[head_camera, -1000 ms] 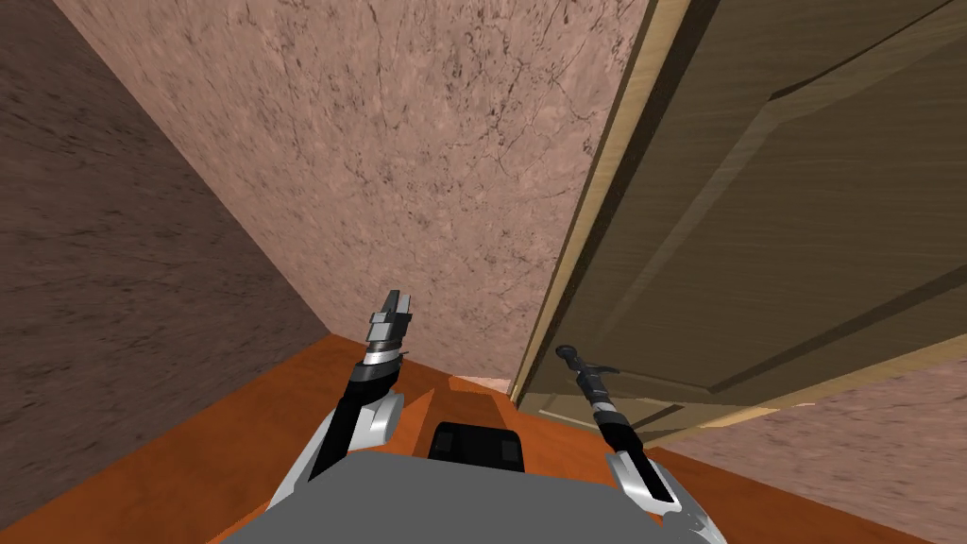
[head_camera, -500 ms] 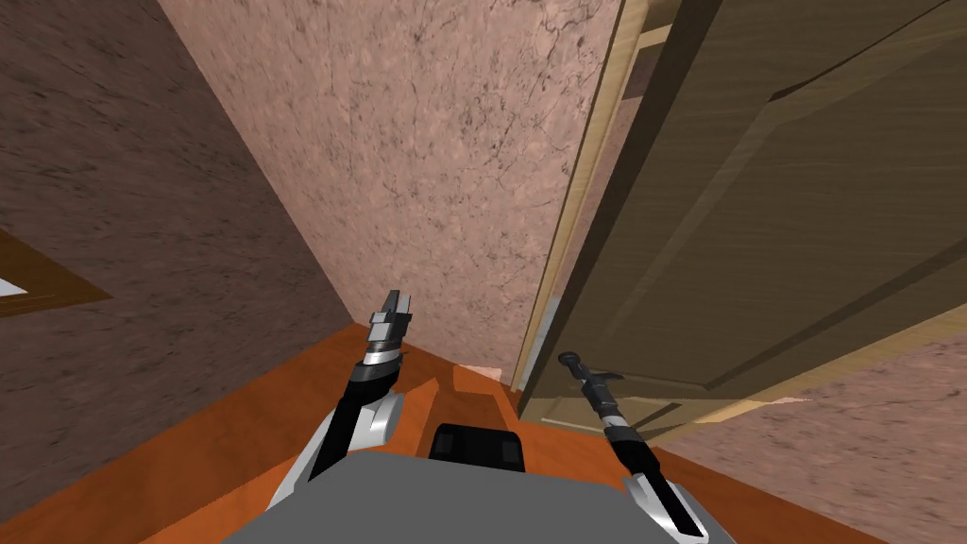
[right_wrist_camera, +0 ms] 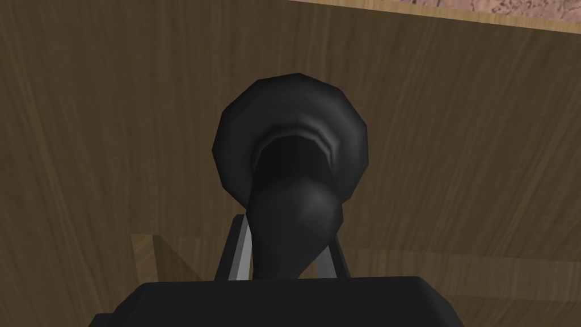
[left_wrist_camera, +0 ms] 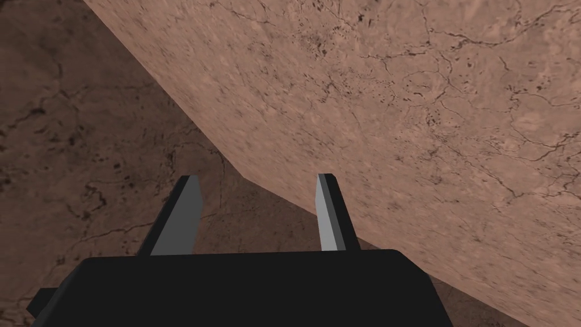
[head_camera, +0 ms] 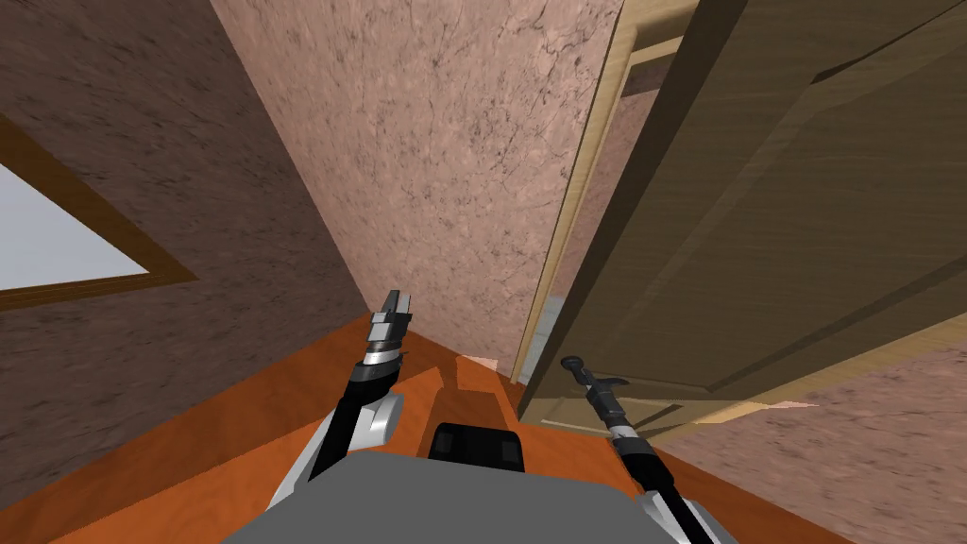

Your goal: Pull the door open

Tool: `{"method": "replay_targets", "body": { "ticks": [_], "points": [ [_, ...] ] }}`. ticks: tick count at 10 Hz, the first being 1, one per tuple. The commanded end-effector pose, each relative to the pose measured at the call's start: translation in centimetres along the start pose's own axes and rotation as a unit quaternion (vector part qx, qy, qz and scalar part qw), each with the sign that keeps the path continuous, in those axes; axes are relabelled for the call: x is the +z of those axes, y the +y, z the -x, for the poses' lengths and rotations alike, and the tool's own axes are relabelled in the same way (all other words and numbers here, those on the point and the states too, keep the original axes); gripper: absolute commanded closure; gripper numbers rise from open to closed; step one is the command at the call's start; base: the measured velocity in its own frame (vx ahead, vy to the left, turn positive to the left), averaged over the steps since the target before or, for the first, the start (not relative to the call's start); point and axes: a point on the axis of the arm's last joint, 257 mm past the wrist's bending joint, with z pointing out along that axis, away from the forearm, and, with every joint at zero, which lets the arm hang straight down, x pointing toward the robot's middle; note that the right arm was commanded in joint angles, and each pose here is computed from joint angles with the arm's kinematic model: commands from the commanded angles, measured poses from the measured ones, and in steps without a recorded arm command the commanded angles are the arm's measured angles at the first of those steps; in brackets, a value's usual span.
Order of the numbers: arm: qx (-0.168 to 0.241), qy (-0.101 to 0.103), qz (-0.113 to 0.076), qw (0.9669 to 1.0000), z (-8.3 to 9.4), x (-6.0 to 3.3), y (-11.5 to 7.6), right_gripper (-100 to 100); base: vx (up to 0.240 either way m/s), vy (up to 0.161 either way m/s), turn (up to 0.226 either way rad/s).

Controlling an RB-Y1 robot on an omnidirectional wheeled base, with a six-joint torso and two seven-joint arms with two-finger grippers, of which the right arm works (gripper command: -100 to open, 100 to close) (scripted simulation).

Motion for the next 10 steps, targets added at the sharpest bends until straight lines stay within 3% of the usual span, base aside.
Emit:
{"method": "replay_targets", "body": {
  "ticks": [1, 7, 8, 10],
  "points": [
    [-0.001, 0.006, 0.002, 1.0, 0.2, -0.9, 0.1, 100, -0.189, -0.062, 0.157],
    [-0.003, 0.028, 0.006, 0.9996, 1.1, -4.61, 0.3, 100, -0.219, -0.082, 0.177],
    [0.0, 0.028, 0.003, 0.9996, 0.5, -4.28, -0.1, 100, -0.094, -0.024, 0.029],
    [0.001, 0.034, 0.003, 0.9994, 0.7, -5.38, -0.2, 100, -0.21, -0.058, 0.226]
  ]
}}
